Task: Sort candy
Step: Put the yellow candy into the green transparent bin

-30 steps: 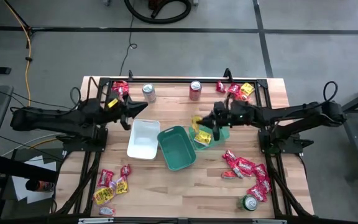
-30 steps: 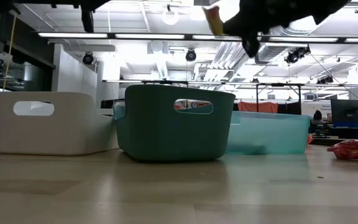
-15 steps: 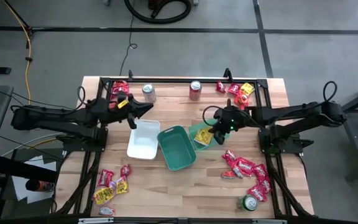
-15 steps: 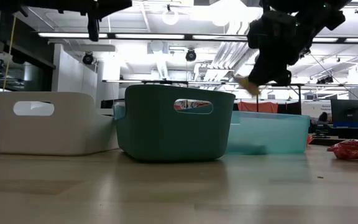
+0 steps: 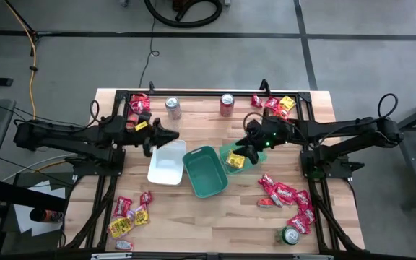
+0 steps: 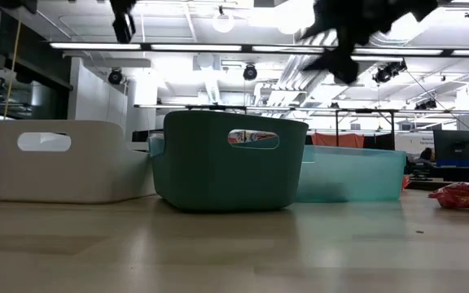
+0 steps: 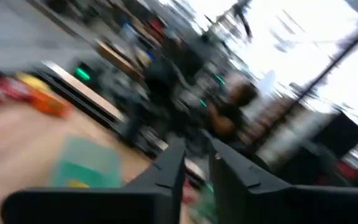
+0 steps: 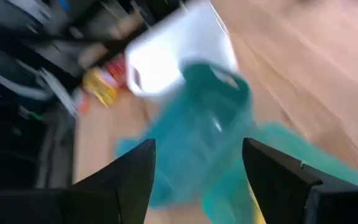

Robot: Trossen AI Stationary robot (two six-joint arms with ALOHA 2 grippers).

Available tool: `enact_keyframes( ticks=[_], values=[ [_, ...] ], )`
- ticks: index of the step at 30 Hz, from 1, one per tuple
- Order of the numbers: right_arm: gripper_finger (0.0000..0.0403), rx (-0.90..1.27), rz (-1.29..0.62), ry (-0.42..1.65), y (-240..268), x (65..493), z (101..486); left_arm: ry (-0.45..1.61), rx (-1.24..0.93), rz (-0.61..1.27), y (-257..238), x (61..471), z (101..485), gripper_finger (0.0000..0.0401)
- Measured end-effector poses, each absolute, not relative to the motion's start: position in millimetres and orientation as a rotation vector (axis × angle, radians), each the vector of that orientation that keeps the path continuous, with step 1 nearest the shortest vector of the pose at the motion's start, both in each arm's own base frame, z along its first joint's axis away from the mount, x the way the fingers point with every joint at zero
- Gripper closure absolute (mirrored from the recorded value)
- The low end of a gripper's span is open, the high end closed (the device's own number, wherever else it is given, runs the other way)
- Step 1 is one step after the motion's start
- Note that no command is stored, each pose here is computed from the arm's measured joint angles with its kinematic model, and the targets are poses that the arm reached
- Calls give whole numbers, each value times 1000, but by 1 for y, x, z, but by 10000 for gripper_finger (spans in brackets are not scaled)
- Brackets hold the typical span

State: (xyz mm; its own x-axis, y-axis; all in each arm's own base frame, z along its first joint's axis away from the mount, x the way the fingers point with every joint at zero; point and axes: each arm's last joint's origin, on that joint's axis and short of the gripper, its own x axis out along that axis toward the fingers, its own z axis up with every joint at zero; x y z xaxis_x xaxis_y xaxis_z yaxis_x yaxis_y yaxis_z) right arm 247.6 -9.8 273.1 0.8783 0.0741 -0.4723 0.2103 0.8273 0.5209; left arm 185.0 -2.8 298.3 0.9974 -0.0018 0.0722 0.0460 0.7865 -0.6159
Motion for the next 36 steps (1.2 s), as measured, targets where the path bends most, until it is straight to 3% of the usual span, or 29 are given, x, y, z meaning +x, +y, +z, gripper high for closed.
enact_keyframes(
  ticks=[8, 12, 15, 20, 24, 32, 36],
  values=[
    [166, 656, -159, 204, -9, 258, 307, 113, -661, -467, -54, 177, 323, 231],
    [166, 706, -195, 187, -7, 258, 308, 214, -684, -643, -78, 166, 325, 210],
    [166, 708, -197, 203, -4, 258, 307, 418, -729, -676, -93, 157, 318, 209],
    [166, 697, -188, 228, 1, 257, 305, 861, -709, -589, -117, 138, 288, 222],
    [166, 645, -178, 275, 4, 256, 301, 1096, -681, -505, -138, 133, 265, 234],
    [166, 531, -188, 409, 5, 252, 290, 1440, -575, -200, -169, 137, 208, 251],
    [166, 477, -194, 477, 5, 249, 284, 1498, -537, -40, -172, 140, 188, 256]
  ],
)
